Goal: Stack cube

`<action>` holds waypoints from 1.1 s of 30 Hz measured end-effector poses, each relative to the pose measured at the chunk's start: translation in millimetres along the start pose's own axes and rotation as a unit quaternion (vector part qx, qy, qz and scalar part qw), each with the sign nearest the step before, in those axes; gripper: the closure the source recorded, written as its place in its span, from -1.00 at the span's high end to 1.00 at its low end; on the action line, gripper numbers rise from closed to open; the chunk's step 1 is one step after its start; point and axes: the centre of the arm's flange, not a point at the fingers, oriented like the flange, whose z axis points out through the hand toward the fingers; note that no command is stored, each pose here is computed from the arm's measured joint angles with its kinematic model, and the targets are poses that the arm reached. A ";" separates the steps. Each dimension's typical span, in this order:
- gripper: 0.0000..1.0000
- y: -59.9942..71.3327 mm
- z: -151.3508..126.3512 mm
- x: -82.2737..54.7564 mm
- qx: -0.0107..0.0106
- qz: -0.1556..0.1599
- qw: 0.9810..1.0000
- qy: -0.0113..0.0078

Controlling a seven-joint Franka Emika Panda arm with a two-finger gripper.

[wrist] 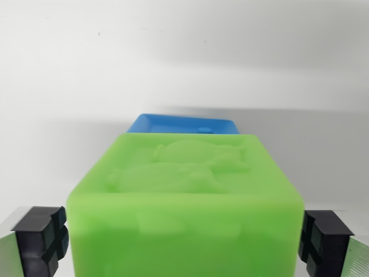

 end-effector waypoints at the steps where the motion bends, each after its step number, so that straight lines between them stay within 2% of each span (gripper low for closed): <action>1: 1.00 0.0 0.0 0.0 0.000 0.000 1.000 0.000; 7: 1.00 0.0 -1.4 0.1 0.000 0.000 1.000 0.000; 13: 1.00 -0.4 -10.9 0.4 0.001 0.000 1.000 0.001; 33: 1.00 -0.7 -69.4 0.1 0.003 0.000 1.000 0.002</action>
